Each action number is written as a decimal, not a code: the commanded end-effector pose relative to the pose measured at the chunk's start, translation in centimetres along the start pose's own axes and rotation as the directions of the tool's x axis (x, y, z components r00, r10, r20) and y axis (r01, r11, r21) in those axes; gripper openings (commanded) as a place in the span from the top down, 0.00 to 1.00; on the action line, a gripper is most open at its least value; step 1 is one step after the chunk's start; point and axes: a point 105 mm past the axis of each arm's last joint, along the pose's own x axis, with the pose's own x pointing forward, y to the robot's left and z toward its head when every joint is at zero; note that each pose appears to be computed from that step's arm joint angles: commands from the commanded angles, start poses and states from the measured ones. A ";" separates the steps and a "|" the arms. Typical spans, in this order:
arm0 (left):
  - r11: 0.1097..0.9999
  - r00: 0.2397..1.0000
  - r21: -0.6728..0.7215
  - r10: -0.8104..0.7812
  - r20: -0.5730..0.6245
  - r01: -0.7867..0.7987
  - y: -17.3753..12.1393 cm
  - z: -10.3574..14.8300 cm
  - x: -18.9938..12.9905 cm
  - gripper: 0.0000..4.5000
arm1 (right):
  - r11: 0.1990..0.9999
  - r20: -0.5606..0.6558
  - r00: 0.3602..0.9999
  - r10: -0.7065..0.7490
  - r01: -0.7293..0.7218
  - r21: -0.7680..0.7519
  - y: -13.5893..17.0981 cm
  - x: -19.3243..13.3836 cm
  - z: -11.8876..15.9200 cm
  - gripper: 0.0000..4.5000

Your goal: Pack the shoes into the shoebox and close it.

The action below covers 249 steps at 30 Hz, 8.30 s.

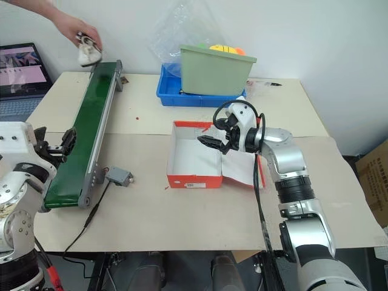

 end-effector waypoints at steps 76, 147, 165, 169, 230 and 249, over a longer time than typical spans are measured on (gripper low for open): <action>0.914 0.983 -0.374 -0.181 -0.023 0.159 -1.3 2.5 7.9 1.00 | 0.993 0.073 0.991 0.116 -0.115 -0.020 5.5 2.2 2.2 0.00; 0.739 0.804 -0.316 -0.548 0.231 0.594 -14.7 8.6 3.3 0.40 | 0.853 0.132 0.930 -0.343 0.249 0.458 -1.2 3.3 5.3 0.94; 0.796 0.847 -0.290 -0.487 0.215 0.531 -12.6 7.8 3.9 0.40 | 0.734 -0.292 0.811 -0.507 0.584 0.346 -0.5 0.7 -1.9 0.94; 0.791 0.850 -0.312 -0.477 0.225 0.526 -13.0 7.4 4.0 0.40 | 0.741 -0.359 0.781 -0.512 0.612 0.276 -0.3 -0.4 -2.6 0.94; 0.990 0.992 0.075 0.116 0.045 -0.119 1.7 2.5 -1.5 0.38 | 0.964 0.193 0.946 0.261 -0.245 -0.106 5.3 2.9 7.7 0.00; 0.982 0.982 0.003 0.189 0.009 -0.189 3.3 0.4 -3.4 0.01 | 0.955 0.202 0.936 0.289 -0.269 -0.123 6.2 4.5 6.7 0.00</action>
